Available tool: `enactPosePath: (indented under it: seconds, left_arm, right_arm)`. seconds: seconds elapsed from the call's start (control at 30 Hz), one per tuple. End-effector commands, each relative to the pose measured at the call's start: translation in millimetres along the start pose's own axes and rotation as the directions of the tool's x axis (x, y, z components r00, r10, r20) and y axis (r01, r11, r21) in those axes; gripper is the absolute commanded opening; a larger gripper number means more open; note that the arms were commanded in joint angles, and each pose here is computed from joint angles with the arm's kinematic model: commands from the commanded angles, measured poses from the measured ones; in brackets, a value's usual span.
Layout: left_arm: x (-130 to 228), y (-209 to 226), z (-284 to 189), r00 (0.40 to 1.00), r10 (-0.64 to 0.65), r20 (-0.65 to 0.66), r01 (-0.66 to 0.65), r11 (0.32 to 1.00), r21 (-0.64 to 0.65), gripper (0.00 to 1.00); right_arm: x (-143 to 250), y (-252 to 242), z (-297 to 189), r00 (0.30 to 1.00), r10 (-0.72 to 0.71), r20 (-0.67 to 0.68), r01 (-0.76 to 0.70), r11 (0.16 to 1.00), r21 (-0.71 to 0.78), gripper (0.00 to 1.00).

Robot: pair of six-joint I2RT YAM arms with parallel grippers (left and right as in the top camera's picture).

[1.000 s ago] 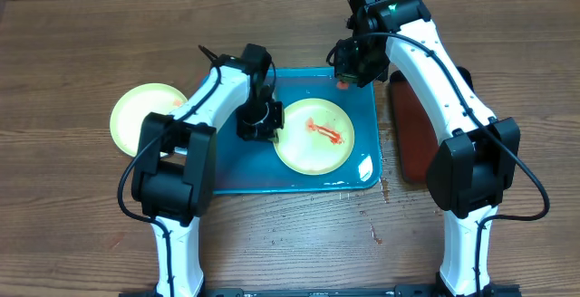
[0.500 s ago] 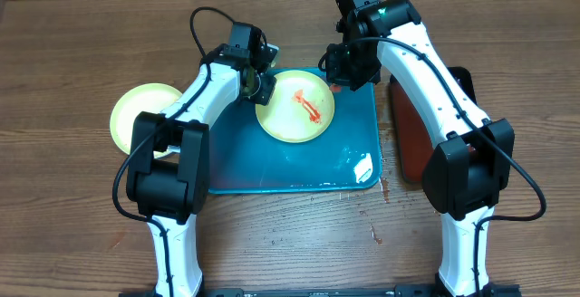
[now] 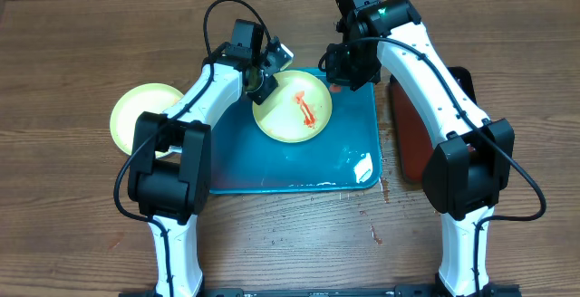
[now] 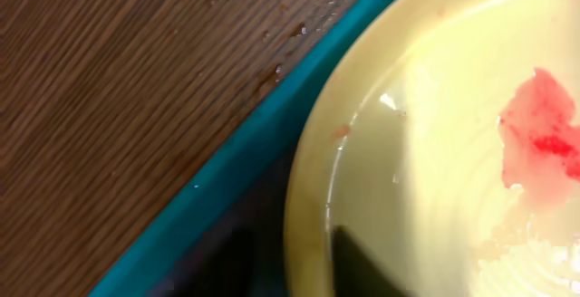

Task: Clean dirty plates on tray and stack at the side
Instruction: 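Drag the lower yellow plate up toward the tray's center, then lower the sponge onto the yellow plate with the right gripper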

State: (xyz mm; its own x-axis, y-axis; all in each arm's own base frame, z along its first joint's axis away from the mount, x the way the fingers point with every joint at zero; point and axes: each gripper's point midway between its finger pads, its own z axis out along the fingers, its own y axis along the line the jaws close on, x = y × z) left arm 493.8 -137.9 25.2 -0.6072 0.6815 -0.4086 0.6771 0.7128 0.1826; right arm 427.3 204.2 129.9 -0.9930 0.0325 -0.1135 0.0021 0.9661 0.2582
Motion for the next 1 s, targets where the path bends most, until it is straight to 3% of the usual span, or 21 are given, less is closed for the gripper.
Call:
enactPosePath:
  seconds: [0.0, 0.03, 0.17, 0.23, 0.3, 0.37, 0.4, 0.63, 0.83, 0.97]
  left_arm:
    - [-4.6, 2.7, -2.1, 0.999, -0.054, 0.004, 0.054, 0.998, -0.014, 0.70]
    - [-7.3, 5.3, -7.3, 0.994, -0.104, 0.012, 0.104, 0.994, -0.018, 0.82]
    - [-4.7, 15.7, -30.8, 0.925, -0.380, 0.011, 0.380, 0.925, -0.023, 0.85]
    - [7.6, 17.5, -40.7, 0.821, -0.570, -0.026, 0.570, 0.821, -0.029, 0.80]
    - [28.0, 11.6, -46.5, 0.661, -0.744, -0.098, 0.742, 0.668, -0.056, 0.68]
    - [42.5, 0.2, -48.7, 0.529, -0.833, -0.166, 0.835, 0.545, -0.077, 0.68]
    - [47.4, -4.7, -48.1, 0.495, -0.848, -0.190, 0.852, 0.516, -0.085, 0.68]
    - [48.8, -15.2, -36.3, 0.487, -0.847, -0.214, 0.856, 0.511, -0.076, 0.61]
    - [56.0, -27.1, -24.0, 0.461, -0.844, -0.272, 0.867, 0.494, -0.064, 0.47]
    - [57.3, -30.1, -22.8, 0.457, -0.842, -0.286, 0.868, 0.492, -0.060, 0.31]
  right_arm:
    - [1.8, 4.0, -4.1, 1.000, -0.012, 0.006, 0.012, 1.000, -0.009, 0.05]
    - [1.8, 4.0, -4.1, 1.000, -0.012, 0.006, 0.012, 1.000, -0.009, 0.05]
    - [1.8, 4.0, -4.1, 1.000, -0.012, 0.006, 0.012, 1.000, -0.009, 0.05]
    - [1.7, 4.0, -4.1, 1.000, -0.012, 0.007, 0.012, 1.000, -0.009, 0.05]
    - [0.8, 4.4, -4.1, 1.000, -0.013, 0.010, 0.013, 1.000, -0.011, 0.05]
    - [-0.7, 5.1, -4.1, 1.000, -0.014, 0.017, 0.014, 1.000, -0.013, 0.05]
    - [-1.5, 5.4, -4.1, 1.000, -0.014, 0.020, 0.014, 1.000, -0.015, 0.05]
    - [-2.3, 5.9, -4.2, 1.000, -0.015, 0.023, 0.015, 1.000, -0.017, 0.05]
    - [-1.6, 7.9, -3.8, 1.000, -0.020, 0.023, 0.020, 1.000, -0.018, 0.05]
    - [-2.8, 13.2, -3.1, 0.999, -0.031, 0.034, 0.032, 0.999, -0.025, 0.06]
